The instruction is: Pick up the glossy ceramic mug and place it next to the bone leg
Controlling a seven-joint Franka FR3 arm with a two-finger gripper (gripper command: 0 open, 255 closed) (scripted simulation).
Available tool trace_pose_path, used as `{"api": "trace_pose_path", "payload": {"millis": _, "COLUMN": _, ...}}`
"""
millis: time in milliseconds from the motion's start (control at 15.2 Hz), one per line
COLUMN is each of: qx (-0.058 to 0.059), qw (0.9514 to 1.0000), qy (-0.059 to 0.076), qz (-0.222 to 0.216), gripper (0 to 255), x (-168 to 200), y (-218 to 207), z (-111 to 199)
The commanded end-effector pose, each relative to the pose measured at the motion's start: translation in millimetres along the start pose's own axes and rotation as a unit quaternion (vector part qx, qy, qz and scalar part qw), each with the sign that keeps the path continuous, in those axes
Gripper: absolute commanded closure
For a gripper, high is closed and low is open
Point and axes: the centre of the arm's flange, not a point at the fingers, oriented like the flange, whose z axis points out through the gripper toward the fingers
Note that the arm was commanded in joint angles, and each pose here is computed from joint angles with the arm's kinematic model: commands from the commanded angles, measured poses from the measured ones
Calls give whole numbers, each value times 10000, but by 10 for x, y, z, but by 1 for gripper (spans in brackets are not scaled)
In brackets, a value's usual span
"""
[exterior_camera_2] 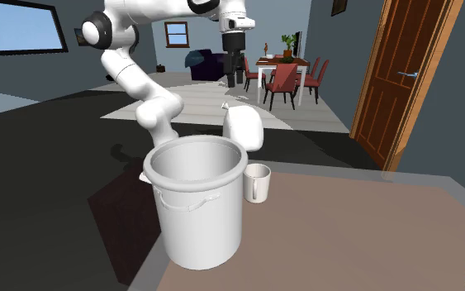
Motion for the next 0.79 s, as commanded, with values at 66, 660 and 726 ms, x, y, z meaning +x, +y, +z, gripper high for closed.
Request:
{"api": "trace_pose_path", "payload": {"millis": 66, "qx": -13, "qw": 10000, "qy": 16, "qz": 38, "gripper": 0, "x": 47, "y": 41, "z": 112}}
{"api": "trace_pose_path", "payload": {"millis": 660, "qx": -131, "qw": 9991, "qy": 161, "qz": 381, "gripper": 0, "x": 472, "y": 443, "z": 1113}}
{"api": "trace_pose_path", "payload": {"millis": 726, "qx": -144, "qw": 9989, "qy": 177, "qz": 419, "gripper": 0, "x": 519, "y": 491, "z": 1223}}
